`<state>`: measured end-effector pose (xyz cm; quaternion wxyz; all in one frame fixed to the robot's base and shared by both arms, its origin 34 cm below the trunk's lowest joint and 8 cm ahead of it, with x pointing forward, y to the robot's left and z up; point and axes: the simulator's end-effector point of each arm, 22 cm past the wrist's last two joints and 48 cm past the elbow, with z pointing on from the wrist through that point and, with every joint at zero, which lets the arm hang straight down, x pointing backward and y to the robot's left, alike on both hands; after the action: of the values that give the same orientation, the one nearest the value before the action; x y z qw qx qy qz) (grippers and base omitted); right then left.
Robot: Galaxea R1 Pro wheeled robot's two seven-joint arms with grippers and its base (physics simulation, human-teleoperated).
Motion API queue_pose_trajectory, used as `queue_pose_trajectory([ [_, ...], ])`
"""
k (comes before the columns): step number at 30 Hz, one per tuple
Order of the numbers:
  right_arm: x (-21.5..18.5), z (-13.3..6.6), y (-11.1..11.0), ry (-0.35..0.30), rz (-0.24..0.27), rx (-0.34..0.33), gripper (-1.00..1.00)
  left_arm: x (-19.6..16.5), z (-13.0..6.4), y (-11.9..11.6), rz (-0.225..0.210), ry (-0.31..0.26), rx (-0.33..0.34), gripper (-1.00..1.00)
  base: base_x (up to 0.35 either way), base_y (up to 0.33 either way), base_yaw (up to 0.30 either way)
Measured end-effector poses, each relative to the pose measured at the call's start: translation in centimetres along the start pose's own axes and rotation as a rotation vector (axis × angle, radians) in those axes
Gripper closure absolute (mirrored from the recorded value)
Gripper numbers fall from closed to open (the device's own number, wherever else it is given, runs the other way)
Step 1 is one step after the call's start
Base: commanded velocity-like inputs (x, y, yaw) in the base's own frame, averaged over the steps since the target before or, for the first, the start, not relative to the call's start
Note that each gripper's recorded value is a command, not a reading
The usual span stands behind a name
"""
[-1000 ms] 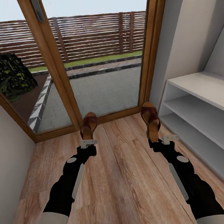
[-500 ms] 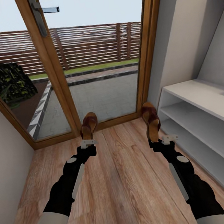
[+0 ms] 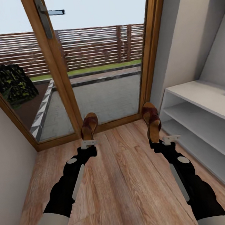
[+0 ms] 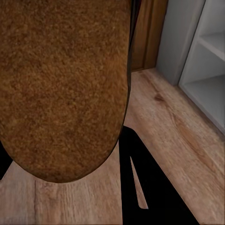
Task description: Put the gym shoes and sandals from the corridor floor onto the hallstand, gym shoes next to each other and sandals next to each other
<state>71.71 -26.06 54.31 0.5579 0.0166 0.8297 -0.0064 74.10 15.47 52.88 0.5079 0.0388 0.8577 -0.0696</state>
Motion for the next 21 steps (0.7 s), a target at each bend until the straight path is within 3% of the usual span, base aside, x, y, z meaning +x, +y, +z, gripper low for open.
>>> queue_pose_trajectory([
  [7, -0.4, -0.2, 0.0, -0.006, 0.001, 0.0, 1.0, -0.3, -0.2, 0.0, 0.003, -0.006, -0.001, 1.0, -0.001, 0.248, -0.208],
  [21, 0.3, -0.3, 0.0, -0.019, 0.001, -0.001, 1.0, 0.3, -0.2, 0.0, 0.005, -0.019, -0.001, 1.0, 0.0, 0.013, -0.229],
])
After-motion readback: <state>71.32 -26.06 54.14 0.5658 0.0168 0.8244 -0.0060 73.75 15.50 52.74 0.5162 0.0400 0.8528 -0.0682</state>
